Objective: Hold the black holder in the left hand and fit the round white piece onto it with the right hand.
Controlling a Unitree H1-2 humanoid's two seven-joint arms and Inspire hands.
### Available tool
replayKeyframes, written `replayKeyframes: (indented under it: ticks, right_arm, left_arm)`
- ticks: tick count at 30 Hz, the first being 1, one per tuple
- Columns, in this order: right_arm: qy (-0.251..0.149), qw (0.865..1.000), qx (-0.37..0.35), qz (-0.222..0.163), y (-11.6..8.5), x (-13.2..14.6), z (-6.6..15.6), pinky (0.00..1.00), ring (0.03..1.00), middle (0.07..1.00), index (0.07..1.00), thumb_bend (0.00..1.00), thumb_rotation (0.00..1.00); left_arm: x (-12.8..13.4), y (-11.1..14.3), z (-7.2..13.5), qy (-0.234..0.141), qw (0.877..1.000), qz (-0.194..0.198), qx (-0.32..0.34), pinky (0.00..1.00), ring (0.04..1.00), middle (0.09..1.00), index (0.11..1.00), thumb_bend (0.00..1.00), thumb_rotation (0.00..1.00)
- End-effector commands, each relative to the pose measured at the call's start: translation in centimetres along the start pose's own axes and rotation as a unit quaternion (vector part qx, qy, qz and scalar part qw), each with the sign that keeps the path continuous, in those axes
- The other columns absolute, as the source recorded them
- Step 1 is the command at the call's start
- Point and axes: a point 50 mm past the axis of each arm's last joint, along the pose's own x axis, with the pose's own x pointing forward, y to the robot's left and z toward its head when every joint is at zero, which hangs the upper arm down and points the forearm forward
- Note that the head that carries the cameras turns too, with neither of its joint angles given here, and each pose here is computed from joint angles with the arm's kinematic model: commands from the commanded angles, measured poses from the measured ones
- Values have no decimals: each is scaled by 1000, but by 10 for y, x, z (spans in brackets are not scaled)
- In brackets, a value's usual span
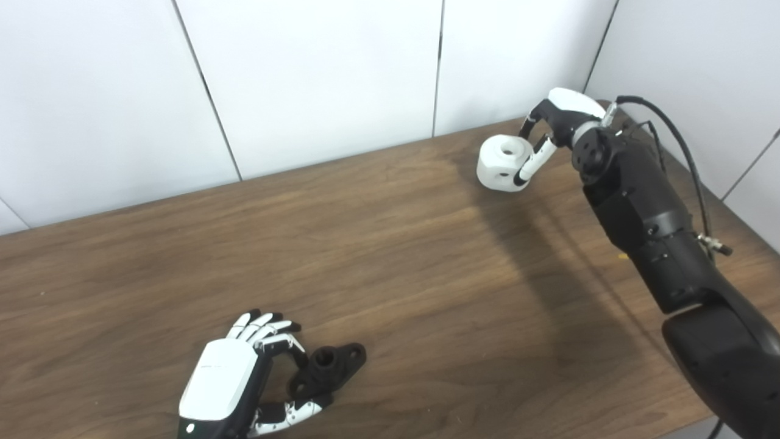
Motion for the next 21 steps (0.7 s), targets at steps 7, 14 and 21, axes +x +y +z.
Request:
replayKeyframes:
  ticks: [7, 14, 21]
  right_arm:
    - [-21, 998, 5, -50, -30, -2, 9, 1000, 995, 846, 484, 525, 136]
    - [-40, 997, 30, -58, -30, -10, 16, 1000, 946, 805, 483, 525, 134]
    - [-80, 996, 24, -41, -34, -26, 32, 1000, 968, 851, 484, 525, 136]
  left_arm:
    - [-3, -2, -6, 8, 1000, -16, 19, 935, 863, 775, 486, 521, 45]
    - [-3, -2, -5, 10, 1000, -15, 18, 934, 865, 774, 486, 521, 45]
    - [-4, -3, -4, 7, 1000, -12, 16, 936, 865, 775, 486, 521, 45]
